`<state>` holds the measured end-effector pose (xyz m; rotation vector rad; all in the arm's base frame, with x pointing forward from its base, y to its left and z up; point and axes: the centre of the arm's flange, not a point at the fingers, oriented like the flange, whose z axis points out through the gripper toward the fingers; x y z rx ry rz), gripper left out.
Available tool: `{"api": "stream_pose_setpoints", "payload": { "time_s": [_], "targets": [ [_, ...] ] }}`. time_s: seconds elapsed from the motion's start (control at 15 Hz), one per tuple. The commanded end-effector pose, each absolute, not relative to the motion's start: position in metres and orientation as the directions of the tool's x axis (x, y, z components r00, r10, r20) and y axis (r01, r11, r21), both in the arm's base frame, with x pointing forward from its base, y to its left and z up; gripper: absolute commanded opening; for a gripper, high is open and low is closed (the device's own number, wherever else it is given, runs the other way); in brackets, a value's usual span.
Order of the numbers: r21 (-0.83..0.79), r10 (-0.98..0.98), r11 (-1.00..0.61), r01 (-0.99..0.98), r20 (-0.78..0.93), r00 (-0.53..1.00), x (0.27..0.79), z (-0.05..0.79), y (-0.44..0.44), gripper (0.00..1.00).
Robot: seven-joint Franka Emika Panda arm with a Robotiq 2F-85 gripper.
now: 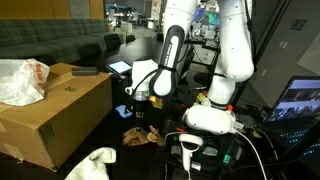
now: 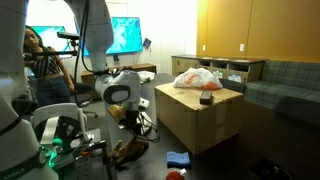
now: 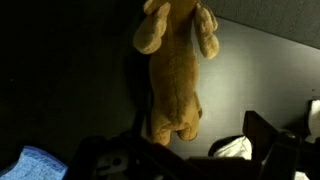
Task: Remove the orange plush toy from the box and replace it with the gray duster, remove the blue object from the box and replace it with the brown toy and remove the plastic bag from the box and replace it with the white towel
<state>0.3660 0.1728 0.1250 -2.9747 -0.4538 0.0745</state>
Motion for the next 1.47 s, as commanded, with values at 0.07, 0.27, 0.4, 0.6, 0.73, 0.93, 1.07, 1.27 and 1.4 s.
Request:
{"api": "stream_pose_setpoints", "payload": {
  "time_s": [0.07,0.27,0.4,0.6,0.73,0.93,1.07,1.27,1.4],
  "targets": [
    [-0.179,0.302,-0.939,0.293,-0.026,0.953,0.369,0.113,0.190,1.00],
    [-0.170,0.317,-0.936,0.309,-0.025,0.948,0.371,0.097,0.200,1.00],
    [-0.183,0.320,-0.933,0.311,-0.023,0.947,0.373,0.086,0.206,1.00],
    [-0.188,0.316,-0.933,0.308,-0.016,0.949,0.372,0.072,0.211,1.00],
    [-0.187,0.314,-0.933,0.307,-0.010,0.949,0.373,0.064,0.213,1.00],
    [-0.160,0.309,-0.939,0.303,-0.012,0.951,0.375,0.054,0.214,1.00],
    [-0.132,0.298,-0.947,0.293,-0.023,0.954,0.376,0.049,0.213,1.00],
    [-0.081,0.267,-0.961,0.264,-0.035,0.963,0.381,0.042,0.210,0.92],
    [-0.062,0.254,-0.966,0.252,-0.041,0.966,0.383,0.040,0.207,0.66]
  ]
}}
